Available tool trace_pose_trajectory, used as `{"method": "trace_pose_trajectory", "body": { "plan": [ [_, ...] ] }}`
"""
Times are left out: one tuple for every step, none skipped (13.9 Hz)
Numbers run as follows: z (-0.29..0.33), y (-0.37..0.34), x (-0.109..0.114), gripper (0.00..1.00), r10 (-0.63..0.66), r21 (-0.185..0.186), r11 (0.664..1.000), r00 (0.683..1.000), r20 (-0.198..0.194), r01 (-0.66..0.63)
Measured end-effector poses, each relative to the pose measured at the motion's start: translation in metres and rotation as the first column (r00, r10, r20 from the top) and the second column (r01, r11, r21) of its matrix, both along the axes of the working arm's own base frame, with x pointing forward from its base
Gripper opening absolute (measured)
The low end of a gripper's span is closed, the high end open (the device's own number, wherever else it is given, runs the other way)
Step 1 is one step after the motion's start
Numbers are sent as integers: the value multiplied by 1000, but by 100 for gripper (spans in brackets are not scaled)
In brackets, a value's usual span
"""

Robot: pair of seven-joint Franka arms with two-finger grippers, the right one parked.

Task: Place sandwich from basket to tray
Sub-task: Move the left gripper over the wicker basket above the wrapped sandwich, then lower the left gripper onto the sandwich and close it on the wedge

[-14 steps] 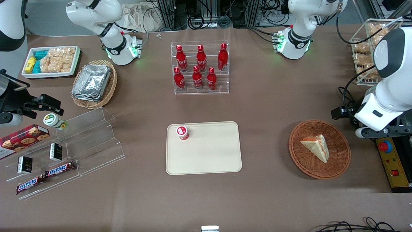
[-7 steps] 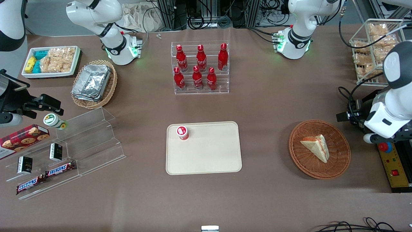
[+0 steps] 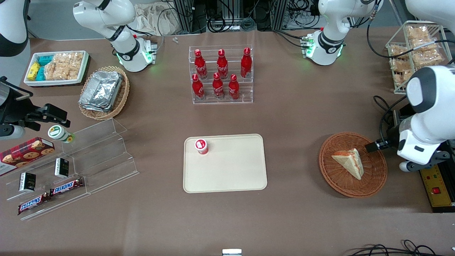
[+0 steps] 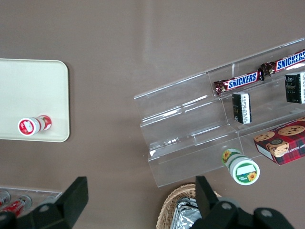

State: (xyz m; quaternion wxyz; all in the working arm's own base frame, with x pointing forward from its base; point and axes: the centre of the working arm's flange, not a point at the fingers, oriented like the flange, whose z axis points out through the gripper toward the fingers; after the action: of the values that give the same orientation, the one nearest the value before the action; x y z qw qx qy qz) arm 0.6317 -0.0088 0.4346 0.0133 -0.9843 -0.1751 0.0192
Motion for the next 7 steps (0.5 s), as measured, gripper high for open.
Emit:
{"method": "trace_pose_trajectory", "body": {
  "plan": [
    [-7,0,-1,100,19,1,1000,1000,5,-19],
    [-14,0,-2,100,39,1,999,999,2,-39],
    [-21,0,-2,100,65,3,998,998,-2,-65],
    [-31,0,-3,100,104,7,995,994,-15,-104],
    [-44,-1,-2,100,148,12,989,989,-28,-148],
    [-59,-2,0,98,187,17,982,982,-35,-186],
    [-74,-3,3,99,220,21,975,975,-37,-220]
  ]
}}
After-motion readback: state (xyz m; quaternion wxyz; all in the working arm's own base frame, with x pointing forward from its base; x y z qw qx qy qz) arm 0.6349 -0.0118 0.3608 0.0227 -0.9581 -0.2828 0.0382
